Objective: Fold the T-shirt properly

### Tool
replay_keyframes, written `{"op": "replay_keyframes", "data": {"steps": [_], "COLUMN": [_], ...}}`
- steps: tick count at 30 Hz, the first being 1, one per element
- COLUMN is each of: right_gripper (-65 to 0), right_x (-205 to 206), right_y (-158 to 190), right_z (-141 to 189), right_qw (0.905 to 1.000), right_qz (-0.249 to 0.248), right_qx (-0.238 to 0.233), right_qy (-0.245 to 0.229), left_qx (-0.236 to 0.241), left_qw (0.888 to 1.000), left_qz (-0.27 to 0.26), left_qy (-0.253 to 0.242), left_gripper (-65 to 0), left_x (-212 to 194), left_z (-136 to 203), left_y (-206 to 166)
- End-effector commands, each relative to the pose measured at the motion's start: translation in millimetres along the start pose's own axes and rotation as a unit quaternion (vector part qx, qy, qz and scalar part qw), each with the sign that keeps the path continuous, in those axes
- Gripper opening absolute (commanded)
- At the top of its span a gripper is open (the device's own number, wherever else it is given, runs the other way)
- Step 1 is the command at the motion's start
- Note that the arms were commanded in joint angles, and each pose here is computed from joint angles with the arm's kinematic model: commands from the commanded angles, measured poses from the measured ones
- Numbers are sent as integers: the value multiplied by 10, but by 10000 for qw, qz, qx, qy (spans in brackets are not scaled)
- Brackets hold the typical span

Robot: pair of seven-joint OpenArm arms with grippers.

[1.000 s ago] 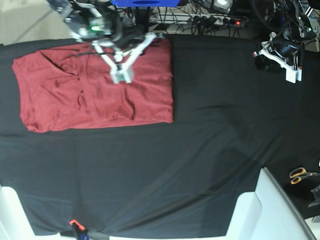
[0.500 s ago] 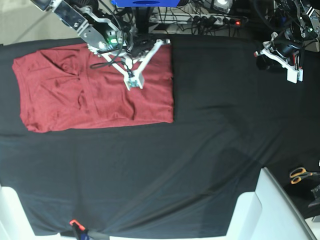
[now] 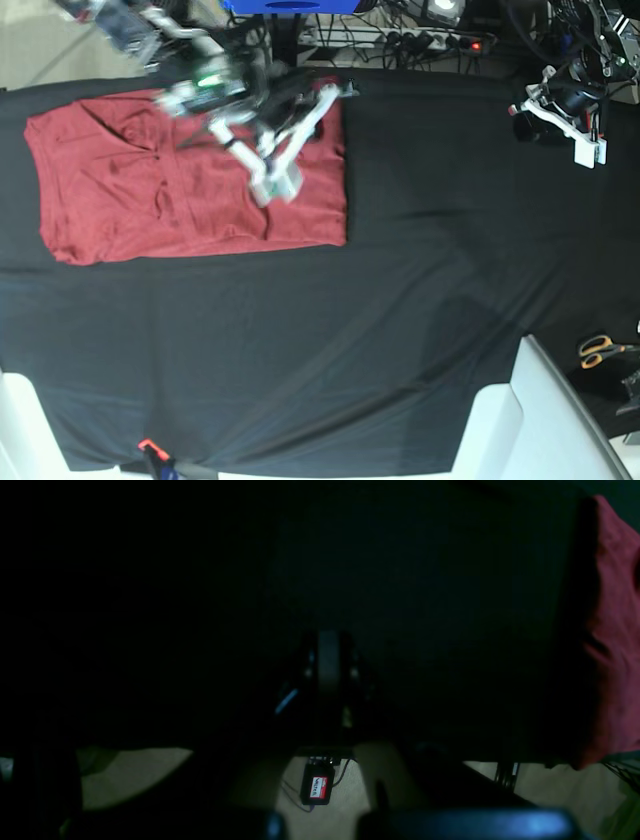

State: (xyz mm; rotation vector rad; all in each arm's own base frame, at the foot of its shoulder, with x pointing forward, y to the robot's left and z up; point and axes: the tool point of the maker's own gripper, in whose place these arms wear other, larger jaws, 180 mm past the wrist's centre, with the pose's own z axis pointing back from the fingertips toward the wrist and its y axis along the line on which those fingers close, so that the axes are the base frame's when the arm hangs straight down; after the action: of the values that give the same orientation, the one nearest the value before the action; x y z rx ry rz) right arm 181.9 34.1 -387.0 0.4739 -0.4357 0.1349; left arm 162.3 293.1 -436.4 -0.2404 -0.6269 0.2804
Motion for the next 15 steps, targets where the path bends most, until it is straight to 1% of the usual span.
{"op": "replay_keyframes", "data": {"steps": [1,2,3,4,5,6,8,10,11,13,15], "right_gripper": [-642,-641,-638,-623,-591,-555,-446,-318,-254,-150,-95], "right_x": [196,305,451,575,688,773,893,981,995,992,965], "right_y": [-274,-487,-754,-938,-1149,-1316,-1689,-2038,-2201,-2478,-2738], "right_z": [103,170,266,350,446,528,671,829,908,1082,1217], "right_qw": [9986,9963,9920,9883,9849,9827,9782,9727,9705,9675,9638], "right_qz": [-195,-447,-735,-898,-989,-965,-938,-967,-990,-1052,-1238], "right_qx": [-319,-486,-646,-671,-663,-651,-663,-732,-754,-690,-556], "right_qy": [-369,-542,-803,-1032,-1259,-1441,-1728,-1978,-2064,-2193,-2295], "left_qx": [-13,-11,-6,-3,-3,-1,-1,-1,-1,-4,-9], "left_qw": [9998,9999,9999,9999,9999,9999,9999,9999,9999,9999,9999], "left_qz": [-65,-64,-62,-61,-61,-60,-60,-66,-66,-67,-69], "left_qy": [-163,-156,-142,-135,-135,-128,-128,-133,-133,-140,-154], "left_gripper": [-650,-650,-650,-650,-650,-650,-650,-650,-650,-650,-650], "left_x": [108,102,89,82,82,76,76,80,80,87,100], "left_z": [40,42,46,48,48,50,50,52,52,50,46], "left_y": [12,14,18,20,20,22,22,20,20,18,14]}}
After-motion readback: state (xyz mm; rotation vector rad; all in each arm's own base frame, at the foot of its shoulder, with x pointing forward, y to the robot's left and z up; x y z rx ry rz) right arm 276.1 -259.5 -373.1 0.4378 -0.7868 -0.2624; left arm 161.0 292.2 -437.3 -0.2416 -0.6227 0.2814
